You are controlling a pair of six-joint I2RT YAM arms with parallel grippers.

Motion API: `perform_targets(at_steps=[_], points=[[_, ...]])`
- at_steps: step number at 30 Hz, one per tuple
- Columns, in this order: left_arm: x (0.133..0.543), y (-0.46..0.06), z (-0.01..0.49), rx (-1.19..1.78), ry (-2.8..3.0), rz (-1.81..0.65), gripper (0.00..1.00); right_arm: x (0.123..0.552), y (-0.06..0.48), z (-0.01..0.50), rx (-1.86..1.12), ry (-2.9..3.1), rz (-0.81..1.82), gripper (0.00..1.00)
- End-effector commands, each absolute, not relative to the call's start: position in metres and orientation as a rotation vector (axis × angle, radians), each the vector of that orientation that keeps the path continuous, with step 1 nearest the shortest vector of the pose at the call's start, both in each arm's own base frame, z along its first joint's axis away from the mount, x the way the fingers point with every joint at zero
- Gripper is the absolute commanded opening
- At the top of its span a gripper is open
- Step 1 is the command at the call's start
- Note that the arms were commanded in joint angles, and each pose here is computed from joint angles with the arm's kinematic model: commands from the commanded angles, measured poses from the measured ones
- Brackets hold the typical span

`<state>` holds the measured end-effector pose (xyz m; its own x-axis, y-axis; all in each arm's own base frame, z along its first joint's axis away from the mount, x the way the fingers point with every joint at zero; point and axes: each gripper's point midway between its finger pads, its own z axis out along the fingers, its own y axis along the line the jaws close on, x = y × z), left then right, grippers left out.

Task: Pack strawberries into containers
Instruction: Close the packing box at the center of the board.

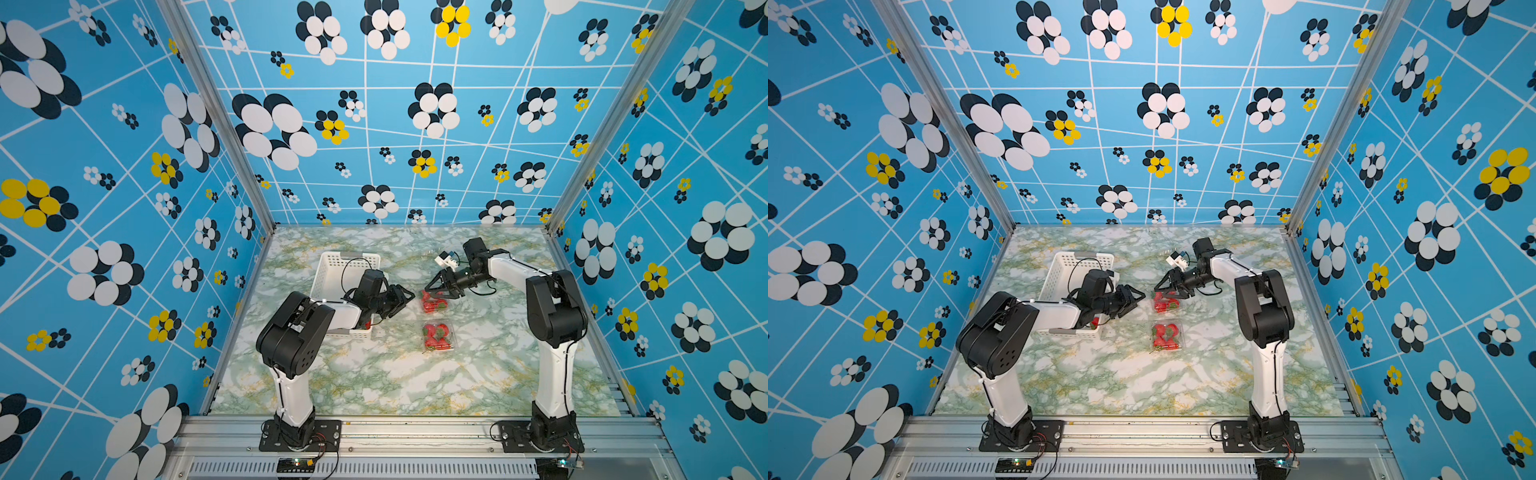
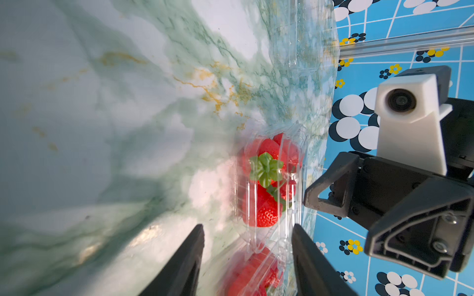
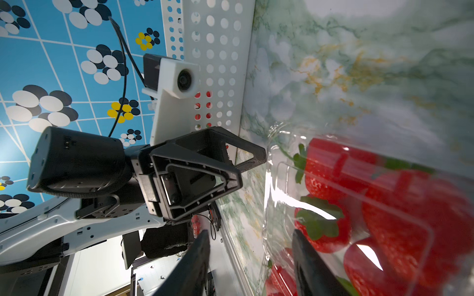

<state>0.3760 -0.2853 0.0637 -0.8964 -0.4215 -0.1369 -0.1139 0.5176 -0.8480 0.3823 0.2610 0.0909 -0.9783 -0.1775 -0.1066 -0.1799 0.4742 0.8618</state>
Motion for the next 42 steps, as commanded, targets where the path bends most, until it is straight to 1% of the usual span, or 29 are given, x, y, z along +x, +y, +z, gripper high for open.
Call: perform_targets(at_steps=[1, 5, 6, 10, 15, 27, 31, 36, 40, 41, 42], points=[[0.383, -0.283, 0.076, -0.462, 2.376, -1.356, 0.56, 0.385, 0.270, 0.088, -0.337, 2.700, 1.589, 0.52], [0.385, -0.285, 0.065, -0.463, 2.388, -1.351, 0.60, 0.386, 0.273, 0.086, -0.335, 2.706, 1.583, 0.52], [0.386, -0.286, 0.064, -0.460, 2.387, -1.356, 0.60, 0.386, 0.273, 0.075, -0.314, 2.733, 1.582, 0.52], [0.390, -0.293, 0.059, -0.440, 2.405, -1.355, 0.61, 0.387, 0.272, 0.066, -0.279, 2.762, 1.565, 0.51], [0.389, -0.303, 0.049, -0.413, 2.439, -1.358, 0.61, 0.389, 0.272, 0.062, -0.241, 2.770, 1.552, 0.49], [0.385, -0.316, 0.035, -0.352, 2.496, -1.320, 0.59, 0.390, 0.272, 0.061, -0.227, 2.769, 1.549, 0.49], [0.387, -0.316, 0.032, -0.359, 2.496, -1.312, 0.53, 0.390, 0.271, 0.062, -0.228, 2.765, 1.550, 0.48], [0.390, -0.316, 0.033, -0.361, 2.481, -1.313, 0.52, 0.389, 0.271, 0.061, -0.232, 2.767, 1.547, 0.48], [0.392, -0.316, 0.031, -0.367, 2.480, -1.317, 0.45, 0.390, 0.271, 0.061, -0.230, 2.767, 1.546, 0.48], [0.392, -0.316, 0.031, -0.369, 2.477, -1.322, 0.39, 0.390, 0.271, 0.062, -0.230, 2.767, 1.546, 0.48], [0.392, -0.316, 0.031, -0.370, 2.476, -1.324, 0.37, 0.390, 0.271, 0.062, -0.230, 2.765, 1.543, 0.48]])
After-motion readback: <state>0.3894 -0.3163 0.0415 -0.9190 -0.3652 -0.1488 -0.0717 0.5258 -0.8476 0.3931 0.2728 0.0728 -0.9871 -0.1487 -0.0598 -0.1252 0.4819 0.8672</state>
